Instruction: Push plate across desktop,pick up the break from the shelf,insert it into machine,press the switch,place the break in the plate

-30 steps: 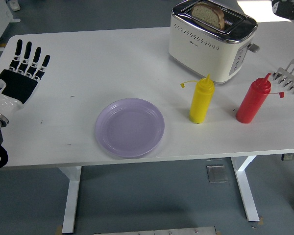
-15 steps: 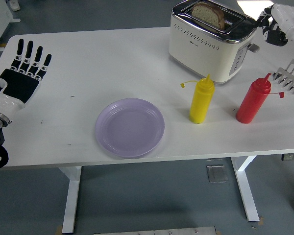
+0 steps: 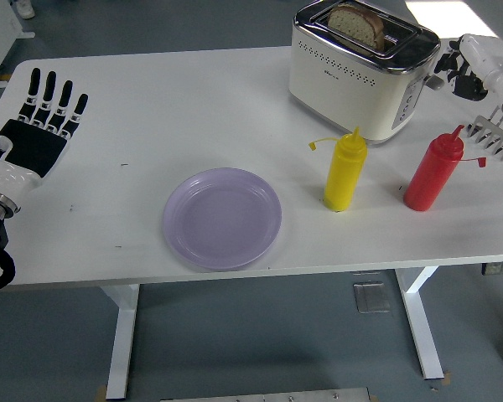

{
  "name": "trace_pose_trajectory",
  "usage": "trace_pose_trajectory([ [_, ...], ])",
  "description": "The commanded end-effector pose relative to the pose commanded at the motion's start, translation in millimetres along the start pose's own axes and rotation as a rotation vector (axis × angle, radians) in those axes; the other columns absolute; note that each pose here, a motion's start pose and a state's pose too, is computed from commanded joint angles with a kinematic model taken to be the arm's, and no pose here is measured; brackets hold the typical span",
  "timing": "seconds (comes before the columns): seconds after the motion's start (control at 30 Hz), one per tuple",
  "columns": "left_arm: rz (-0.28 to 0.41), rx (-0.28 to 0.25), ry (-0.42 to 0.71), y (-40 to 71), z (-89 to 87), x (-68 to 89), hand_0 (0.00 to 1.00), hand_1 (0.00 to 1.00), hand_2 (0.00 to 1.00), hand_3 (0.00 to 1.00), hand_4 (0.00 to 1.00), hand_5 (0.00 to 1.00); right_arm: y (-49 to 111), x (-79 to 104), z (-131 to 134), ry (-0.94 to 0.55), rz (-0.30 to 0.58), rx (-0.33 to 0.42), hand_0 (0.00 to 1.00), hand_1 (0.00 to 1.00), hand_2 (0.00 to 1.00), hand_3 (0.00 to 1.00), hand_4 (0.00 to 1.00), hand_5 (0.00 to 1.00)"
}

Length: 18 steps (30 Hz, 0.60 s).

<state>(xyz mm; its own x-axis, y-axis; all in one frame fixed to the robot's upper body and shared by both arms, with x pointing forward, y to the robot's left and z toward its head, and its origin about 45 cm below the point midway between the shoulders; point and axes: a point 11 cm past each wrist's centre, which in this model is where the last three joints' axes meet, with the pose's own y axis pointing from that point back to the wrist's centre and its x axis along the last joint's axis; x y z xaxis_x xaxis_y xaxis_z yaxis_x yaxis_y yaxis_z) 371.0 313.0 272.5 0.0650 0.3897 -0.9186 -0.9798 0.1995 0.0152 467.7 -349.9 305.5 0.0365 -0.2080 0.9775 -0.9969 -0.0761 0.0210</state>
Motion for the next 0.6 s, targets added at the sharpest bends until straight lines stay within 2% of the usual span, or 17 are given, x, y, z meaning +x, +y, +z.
trace_pose_trajectory([
  [0.27,0.001,-0.002,0.000,0.0,0.1,0.2,0.827,0.758,0.710,0.718,0.785,0.998,-2.6,-13.3,8.8,-0.002,-0.011,-0.014,0.385,0.405,0.537,0.464,0.151,0.002],
  [0.6,0.001,-0.002,0.001,-0.1,-0.1,0.0,0.826,0.757,0.710,0.717,0.784,0.998,-3.9,-24.6,5.3,0.000,-0.027,-0.003,0.377,0.397,0.534,0.459,0.170,0.002],
])
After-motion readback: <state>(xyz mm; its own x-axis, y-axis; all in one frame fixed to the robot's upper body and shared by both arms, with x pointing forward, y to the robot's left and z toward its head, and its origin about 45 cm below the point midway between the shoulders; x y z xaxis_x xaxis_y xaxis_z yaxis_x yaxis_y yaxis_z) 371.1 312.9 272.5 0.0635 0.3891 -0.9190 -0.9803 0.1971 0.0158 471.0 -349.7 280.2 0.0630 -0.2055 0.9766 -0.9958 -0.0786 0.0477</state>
